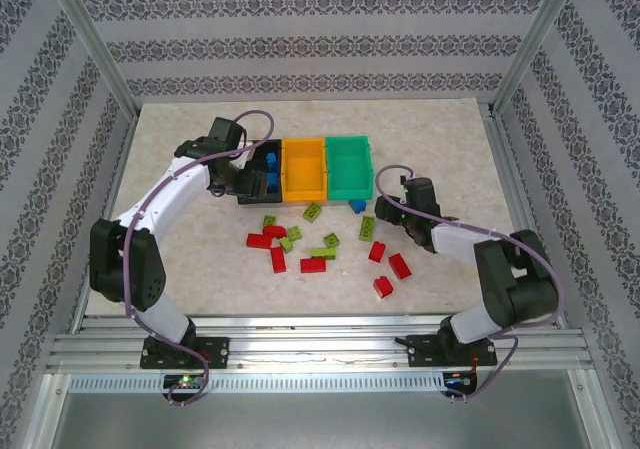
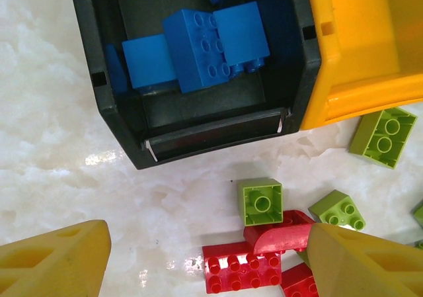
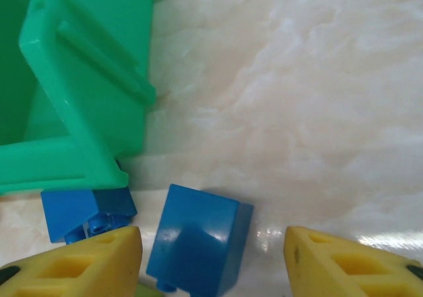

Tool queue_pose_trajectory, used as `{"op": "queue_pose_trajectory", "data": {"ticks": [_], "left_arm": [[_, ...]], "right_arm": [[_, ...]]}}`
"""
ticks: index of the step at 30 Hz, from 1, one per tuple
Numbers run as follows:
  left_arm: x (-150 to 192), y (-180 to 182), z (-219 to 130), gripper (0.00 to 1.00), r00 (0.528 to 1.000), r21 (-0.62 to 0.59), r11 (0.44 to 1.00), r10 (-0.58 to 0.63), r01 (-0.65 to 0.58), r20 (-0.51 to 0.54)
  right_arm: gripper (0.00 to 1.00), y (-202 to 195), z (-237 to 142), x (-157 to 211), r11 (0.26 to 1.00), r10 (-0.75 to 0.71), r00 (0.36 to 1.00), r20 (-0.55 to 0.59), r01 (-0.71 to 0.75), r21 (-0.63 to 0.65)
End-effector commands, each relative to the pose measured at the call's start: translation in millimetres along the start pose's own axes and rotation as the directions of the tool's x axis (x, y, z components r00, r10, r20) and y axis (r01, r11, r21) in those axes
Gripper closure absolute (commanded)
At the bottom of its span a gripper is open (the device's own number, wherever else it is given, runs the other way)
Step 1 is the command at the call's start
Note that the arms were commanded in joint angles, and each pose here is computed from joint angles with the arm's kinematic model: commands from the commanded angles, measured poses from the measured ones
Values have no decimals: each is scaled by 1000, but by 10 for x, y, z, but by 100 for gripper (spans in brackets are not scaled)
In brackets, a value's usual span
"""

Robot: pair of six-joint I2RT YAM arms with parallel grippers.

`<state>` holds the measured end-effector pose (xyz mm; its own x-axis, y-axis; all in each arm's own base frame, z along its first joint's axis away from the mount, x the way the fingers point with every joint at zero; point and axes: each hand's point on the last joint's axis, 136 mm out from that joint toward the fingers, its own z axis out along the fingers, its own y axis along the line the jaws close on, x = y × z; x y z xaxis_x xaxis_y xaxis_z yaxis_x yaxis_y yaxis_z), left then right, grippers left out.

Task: Sort the legos into containers by color
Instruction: Pick up the lego from the middle-right of the table, then place the lego in the container.

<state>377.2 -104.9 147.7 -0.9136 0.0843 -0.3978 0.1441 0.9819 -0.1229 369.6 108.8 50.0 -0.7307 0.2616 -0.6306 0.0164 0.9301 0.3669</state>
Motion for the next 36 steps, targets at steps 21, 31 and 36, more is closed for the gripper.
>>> {"op": "queue_pose_trajectory", "data": {"ticks": [21,31,36], "left_arm": [[-116,197,-181,22,996,-96,995,20,-11,92],[-162,417,-290,22,986,-122,989,-61,80,152],[-189,480,-299,22,979,-83,989,-107,123,175]], "right_arm": [[67,235,-79,-132,999,14,998,-69,-16,-34],[67,1413,-362,-642,963,-139,990,39,144,-230],[67,2173,-162,-829,918,-177,983,57,185,-351]]}}
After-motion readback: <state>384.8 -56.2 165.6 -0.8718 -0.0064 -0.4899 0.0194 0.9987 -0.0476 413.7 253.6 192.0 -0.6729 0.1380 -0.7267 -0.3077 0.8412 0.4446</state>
